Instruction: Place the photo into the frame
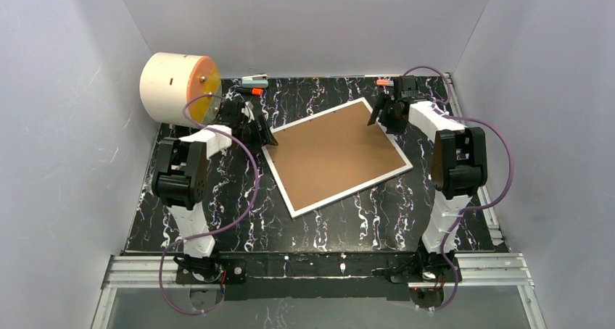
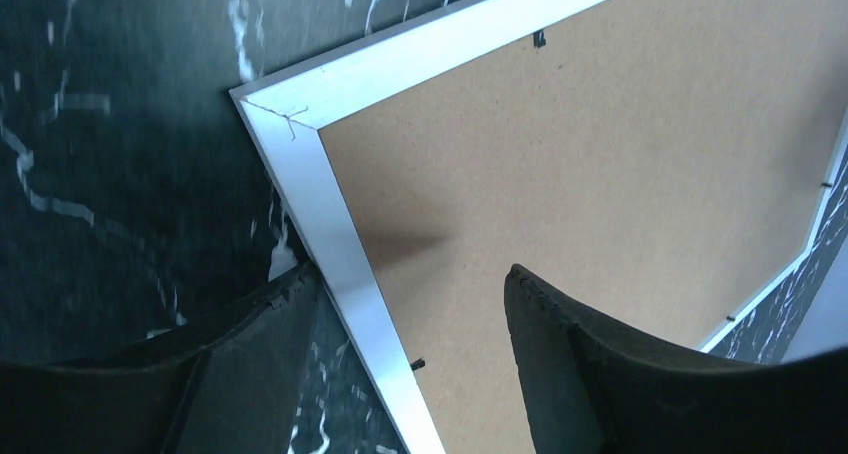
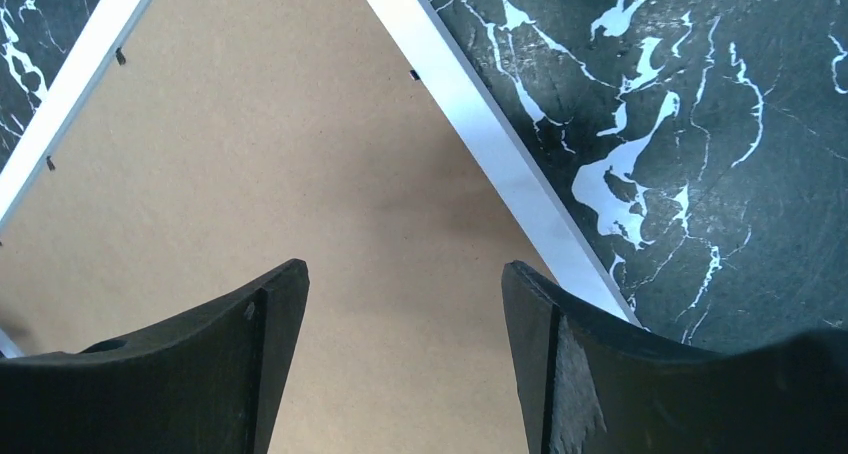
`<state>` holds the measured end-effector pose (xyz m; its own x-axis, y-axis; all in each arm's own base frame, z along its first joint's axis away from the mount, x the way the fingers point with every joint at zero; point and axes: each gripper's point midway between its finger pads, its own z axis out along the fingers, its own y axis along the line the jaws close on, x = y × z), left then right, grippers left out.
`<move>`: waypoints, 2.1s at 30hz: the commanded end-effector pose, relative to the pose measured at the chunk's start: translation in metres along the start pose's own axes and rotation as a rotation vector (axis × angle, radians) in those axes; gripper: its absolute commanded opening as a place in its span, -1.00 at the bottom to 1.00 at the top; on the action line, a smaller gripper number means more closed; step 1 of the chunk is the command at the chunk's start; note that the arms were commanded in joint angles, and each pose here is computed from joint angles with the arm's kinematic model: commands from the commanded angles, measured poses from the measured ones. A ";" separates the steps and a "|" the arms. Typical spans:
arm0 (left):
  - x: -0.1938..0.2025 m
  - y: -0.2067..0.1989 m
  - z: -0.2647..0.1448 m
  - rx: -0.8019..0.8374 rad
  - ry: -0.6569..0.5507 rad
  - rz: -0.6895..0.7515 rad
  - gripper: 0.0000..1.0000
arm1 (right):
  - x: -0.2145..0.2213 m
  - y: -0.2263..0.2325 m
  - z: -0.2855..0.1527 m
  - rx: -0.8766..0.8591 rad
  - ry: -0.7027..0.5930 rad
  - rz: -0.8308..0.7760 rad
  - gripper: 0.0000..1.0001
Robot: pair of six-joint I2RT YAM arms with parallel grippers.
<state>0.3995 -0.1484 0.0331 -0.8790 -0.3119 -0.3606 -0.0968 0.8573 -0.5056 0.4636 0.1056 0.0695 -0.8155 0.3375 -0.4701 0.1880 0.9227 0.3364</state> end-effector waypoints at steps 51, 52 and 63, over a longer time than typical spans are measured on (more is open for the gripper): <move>0.086 0.020 -0.044 0.019 0.066 -0.079 -0.07 | 0.066 0.083 -0.098 -0.471 0.094 0.059 0.33; 0.089 0.017 -0.043 0.046 0.070 -0.083 -0.13 | 0.079 0.103 -0.098 -0.512 0.117 0.012 0.32; 0.115 0.033 -0.039 0.010 0.121 -0.126 -0.67 | 0.227 0.266 -0.093 -0.902 0.474 -0.235 -0.37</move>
<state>0.2994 -0.1490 0.0210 -0.8959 -0.3667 -0.2509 -0.1532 0.7850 -0.6003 0.2848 0.3626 0.1057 -0.9591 -0.0594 -0.2768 -0.2623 0.5546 0.7897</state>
